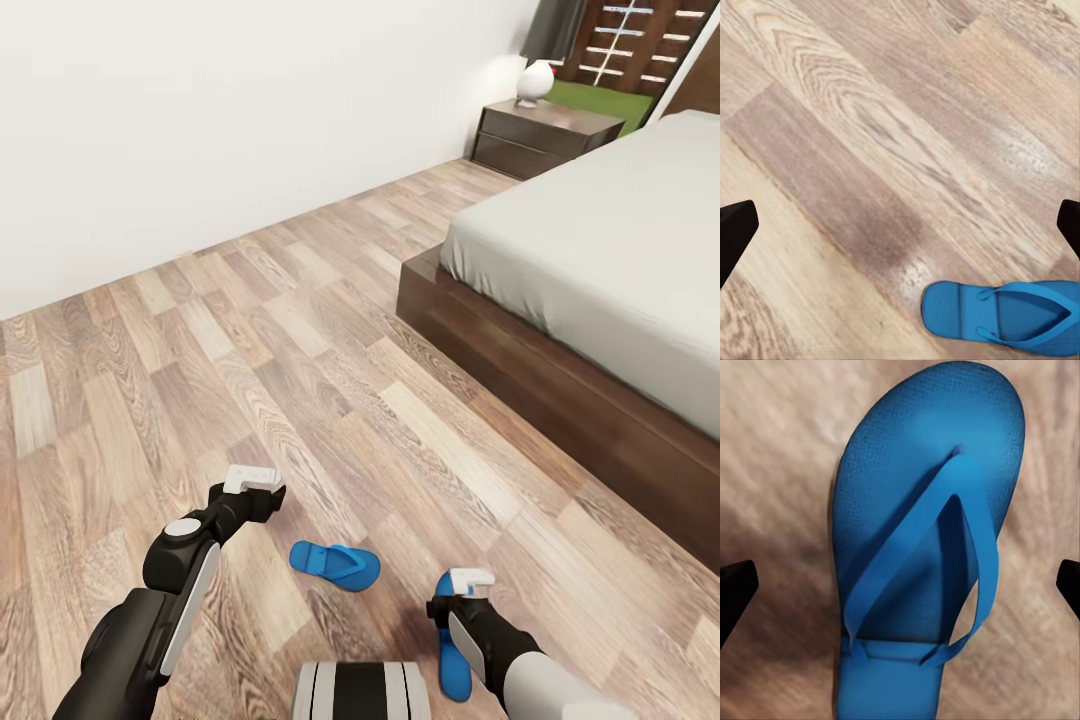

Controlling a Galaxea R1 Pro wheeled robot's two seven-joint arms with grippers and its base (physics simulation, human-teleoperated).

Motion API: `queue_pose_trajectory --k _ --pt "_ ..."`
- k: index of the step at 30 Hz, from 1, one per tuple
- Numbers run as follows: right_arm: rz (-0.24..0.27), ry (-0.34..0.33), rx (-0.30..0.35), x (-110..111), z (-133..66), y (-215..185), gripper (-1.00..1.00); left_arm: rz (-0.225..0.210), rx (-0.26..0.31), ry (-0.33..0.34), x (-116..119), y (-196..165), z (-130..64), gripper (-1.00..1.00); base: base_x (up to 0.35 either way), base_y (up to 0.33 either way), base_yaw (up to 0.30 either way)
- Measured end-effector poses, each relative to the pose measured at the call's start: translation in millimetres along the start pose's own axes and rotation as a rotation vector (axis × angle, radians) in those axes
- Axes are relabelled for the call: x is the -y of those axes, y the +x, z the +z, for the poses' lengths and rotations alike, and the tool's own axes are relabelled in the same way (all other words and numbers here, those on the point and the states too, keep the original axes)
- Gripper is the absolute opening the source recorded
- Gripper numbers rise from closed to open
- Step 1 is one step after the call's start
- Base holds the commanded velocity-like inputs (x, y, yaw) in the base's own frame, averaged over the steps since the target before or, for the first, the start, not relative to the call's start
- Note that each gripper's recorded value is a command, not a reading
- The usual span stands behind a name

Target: In the bedroom, move the book from the bed onto either nightstand, and place the two sandals side by side next to the bed.

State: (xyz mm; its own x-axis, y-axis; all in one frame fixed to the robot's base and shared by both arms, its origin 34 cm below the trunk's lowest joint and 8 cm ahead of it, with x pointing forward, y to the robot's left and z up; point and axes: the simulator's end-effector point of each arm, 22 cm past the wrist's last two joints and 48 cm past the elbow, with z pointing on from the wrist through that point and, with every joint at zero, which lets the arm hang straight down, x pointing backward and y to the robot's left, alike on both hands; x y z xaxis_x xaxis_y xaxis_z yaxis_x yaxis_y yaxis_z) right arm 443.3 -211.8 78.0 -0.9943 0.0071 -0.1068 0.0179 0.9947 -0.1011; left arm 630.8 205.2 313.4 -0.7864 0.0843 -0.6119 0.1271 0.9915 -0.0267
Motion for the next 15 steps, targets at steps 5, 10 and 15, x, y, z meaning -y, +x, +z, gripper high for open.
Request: queue_pose_trajectory --k 5,10,15 --pt "-0.002 0.000 -0.020 -1 6.8 9 1.00 -0.002 -0.020 0.002 0 10 6.9 1.00 0.000 0.000 0.000" --pt "-0.004 0.000 -0.029 -1 6.7 11 1.00 -0.002 -0.020 0.002 0 10 6.9 1.00 0.000 0.000 0.000" --pt "-0.008 0.000 -0.044 0 6.3 12 1.00 -0.002 -0.020 0.002 0 10 6.9 1.00 0.000 0.000 0.000"
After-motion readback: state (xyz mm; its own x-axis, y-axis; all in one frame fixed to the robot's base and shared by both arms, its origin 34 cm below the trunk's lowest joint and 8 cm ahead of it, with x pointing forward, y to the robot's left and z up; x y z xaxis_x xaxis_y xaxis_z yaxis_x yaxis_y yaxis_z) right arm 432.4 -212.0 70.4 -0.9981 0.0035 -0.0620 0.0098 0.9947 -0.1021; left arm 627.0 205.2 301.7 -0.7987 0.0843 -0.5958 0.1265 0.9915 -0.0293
